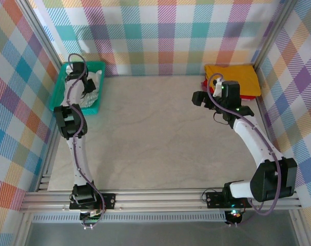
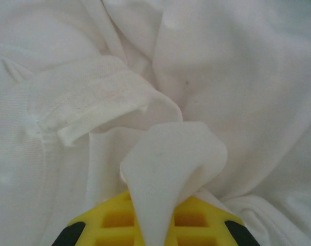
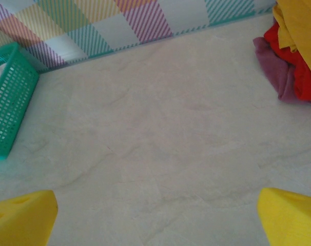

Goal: Fold and stack the t-shirts

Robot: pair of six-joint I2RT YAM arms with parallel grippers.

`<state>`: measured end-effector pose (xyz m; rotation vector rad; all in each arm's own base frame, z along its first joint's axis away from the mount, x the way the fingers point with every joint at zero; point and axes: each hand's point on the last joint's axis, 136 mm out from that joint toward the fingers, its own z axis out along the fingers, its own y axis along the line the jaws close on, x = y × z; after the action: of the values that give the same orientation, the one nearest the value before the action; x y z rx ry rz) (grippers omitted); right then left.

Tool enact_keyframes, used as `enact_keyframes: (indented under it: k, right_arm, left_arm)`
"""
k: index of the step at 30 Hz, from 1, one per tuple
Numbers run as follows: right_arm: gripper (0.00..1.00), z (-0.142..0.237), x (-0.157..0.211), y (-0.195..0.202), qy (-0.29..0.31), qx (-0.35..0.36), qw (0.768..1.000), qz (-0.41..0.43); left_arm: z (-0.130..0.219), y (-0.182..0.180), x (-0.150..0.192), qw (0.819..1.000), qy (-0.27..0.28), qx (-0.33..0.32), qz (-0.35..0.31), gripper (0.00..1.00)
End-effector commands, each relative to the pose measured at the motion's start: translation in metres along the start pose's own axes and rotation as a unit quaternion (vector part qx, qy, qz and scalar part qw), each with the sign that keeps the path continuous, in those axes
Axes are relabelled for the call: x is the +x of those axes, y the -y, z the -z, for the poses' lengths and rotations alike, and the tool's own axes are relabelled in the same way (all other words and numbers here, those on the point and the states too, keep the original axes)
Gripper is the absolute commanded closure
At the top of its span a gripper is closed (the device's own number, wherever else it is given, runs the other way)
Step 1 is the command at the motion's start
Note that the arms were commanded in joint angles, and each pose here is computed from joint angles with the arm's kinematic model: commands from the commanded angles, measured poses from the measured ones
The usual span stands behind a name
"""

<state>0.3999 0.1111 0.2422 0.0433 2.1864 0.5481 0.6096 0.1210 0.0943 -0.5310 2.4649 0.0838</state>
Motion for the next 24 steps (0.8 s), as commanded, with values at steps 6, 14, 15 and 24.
enact_keyframes:
  k: [6,14,15,24]
  right_arm:
    - [0.00,0.004,-0.017,-0.023,0.014,-0.033,0.999,0.003]
    - [0.00,0.012,-0.035,-0.028,0.040,-0.029,0.999,0.021]
    - [0.00,0.012,-0.036,-0.028,0.043,-0.028,0.998,0.022]
    - [0.00,0.024,-0.044,-0.019,0.071,0.003,0.997,0.014]
  left_arm:
    - [0.269,0.019,-0.125,0.965,0.261,0.034,-0.001,1.00]
    - [0.470,0.093,-0.119,0.895,0.406,0.178,-0.055,1.00]
    - [0.491,0.104,-0.115,0.883,0.419,0.200,-0.063,1.00]
    - [0.619,0.195,-0.052,0.791,0.451,0.385,-0.151,1.00]
